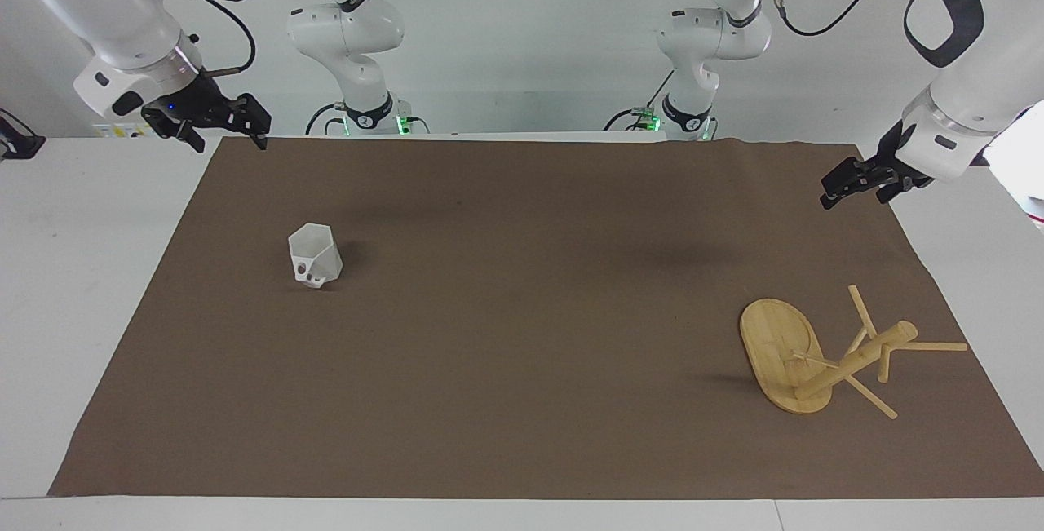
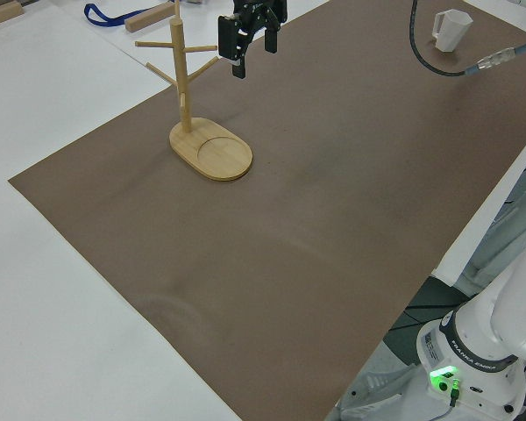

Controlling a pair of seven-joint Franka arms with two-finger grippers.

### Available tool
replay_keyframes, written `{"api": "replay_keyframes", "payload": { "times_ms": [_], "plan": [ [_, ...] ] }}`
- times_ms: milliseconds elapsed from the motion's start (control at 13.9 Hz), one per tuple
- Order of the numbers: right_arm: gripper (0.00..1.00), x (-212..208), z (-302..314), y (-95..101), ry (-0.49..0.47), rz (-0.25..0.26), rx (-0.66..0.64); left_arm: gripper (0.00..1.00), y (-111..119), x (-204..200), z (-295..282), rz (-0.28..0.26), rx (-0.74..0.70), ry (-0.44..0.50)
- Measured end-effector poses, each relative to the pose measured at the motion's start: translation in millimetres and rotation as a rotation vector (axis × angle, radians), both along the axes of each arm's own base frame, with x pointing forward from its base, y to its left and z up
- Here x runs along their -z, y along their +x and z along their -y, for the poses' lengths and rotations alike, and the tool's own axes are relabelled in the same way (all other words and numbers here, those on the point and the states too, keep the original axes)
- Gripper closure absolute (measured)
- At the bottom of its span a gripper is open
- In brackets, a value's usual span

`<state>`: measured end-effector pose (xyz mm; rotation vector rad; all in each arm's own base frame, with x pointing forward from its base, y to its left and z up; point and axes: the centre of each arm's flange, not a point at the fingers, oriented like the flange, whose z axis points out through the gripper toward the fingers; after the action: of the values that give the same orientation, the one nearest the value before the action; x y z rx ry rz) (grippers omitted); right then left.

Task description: Hang cup on rack

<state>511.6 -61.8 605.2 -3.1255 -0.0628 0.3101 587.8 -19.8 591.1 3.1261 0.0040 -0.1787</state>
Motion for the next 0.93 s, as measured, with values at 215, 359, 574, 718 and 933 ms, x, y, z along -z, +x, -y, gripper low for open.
{"api": "replay_keyframes", "payload": {
  "times_ms": [215, 359, 574, 718, 933],
  "plan": [
    [0.0, 0, -1, 0.1, 0.0, 0.0, -0.001, 0.0, 0, 0, 0, 0.0, 0.0, 0.0],
    [0.0, 0, -2, 0.3, 0.0, 0.0, -0.004, 0.0, 0, 0, 0, 0.0, 0.0, 0.0],
    [0.0, -2, -4, 2.7, 0.042, 0.022, -0.149, 0.0, 0, 0, 0, 0.0, 0.0, 0.0],
    [0.0, -3, 7, 5.2, 0.109, 0.062, -0.279, 0.0, 0, 0, 0, 0.0, 0.0, 0.0],
    [0.0, 0, 37, 5.5, 0.224, 0.116, -0.366, 0.0, 0, 0, 0, 0.0, 0.0, 0.0]
  ]
}}
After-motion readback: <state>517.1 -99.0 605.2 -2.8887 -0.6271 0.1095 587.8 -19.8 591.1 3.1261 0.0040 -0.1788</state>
